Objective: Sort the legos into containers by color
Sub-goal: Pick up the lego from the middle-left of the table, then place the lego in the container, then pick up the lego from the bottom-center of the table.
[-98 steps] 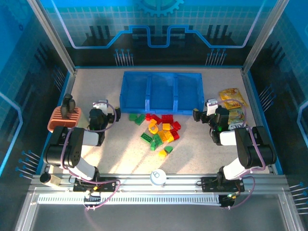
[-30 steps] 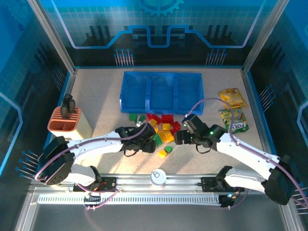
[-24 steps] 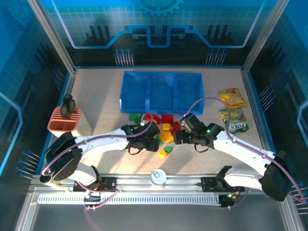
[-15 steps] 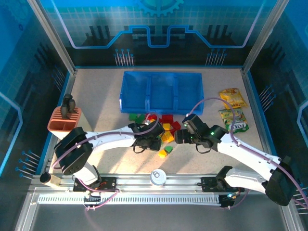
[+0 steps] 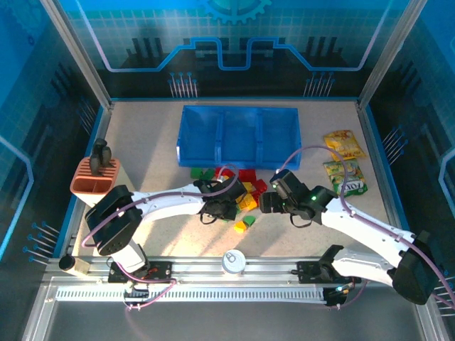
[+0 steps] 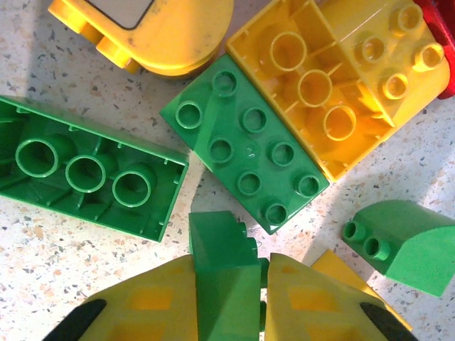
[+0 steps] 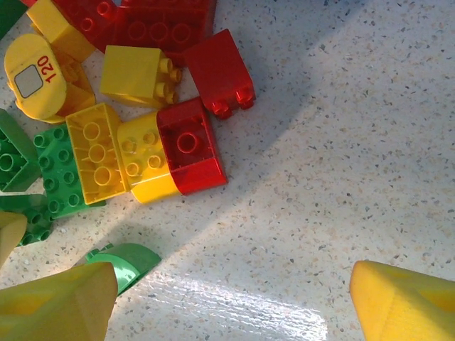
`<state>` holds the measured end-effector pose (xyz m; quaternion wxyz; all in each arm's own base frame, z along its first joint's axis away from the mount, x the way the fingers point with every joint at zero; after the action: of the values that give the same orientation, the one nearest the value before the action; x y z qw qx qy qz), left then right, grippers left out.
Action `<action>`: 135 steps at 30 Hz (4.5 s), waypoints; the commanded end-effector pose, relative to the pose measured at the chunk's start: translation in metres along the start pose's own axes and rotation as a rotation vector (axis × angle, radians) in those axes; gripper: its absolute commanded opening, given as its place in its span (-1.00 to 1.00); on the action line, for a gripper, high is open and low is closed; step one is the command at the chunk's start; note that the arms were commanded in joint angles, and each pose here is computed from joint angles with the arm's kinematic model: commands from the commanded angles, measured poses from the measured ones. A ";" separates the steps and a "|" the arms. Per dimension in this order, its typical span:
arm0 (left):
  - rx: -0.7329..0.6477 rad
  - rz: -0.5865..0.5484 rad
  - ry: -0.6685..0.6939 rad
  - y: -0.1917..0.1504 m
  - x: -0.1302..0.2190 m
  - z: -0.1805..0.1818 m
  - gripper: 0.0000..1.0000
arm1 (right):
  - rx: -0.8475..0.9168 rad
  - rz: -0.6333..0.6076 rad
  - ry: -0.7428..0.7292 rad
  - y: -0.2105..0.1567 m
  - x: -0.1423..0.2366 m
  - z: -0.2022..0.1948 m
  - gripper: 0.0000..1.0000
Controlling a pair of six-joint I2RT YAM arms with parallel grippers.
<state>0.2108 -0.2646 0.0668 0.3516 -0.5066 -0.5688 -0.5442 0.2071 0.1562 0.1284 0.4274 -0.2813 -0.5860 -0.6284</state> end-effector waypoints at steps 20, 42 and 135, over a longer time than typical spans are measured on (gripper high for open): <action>0.277 -0.422 -0.005 0.162 0.138 0.104 -0.70 | -0.038 -0.003 0.008 -0.013 0.007 -0.011 0.70; 0.428 -0.337 -0.006 0.263 0.074 0.152 0.16 | -0.024 0.052 0.046 -0.027 0.008 -0.006 0.64; 0.352 -0.422 -0.119 -0.004 0.125 0.144 0.41 | 0.443 0.370 -0.050 -0.071 -0.070 0.131 -0.42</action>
<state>0.2043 -0.1047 0.1679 0.2653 -0.3427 -0.7722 -0.4647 0.1575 0.2893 0.0480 0.5742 -0.3017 -0.6573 -0.3837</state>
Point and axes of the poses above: each hand's point on the last joint's axis, 136 mm out from that joint toward the fingers, its own x axis back along the fingers, its own z axis along the line the jaws close on, y = z × x, the point moved 2 cm from there along x, back along the fingers, and after that the axes turned 1 degree about x, right-handed, at the moved point
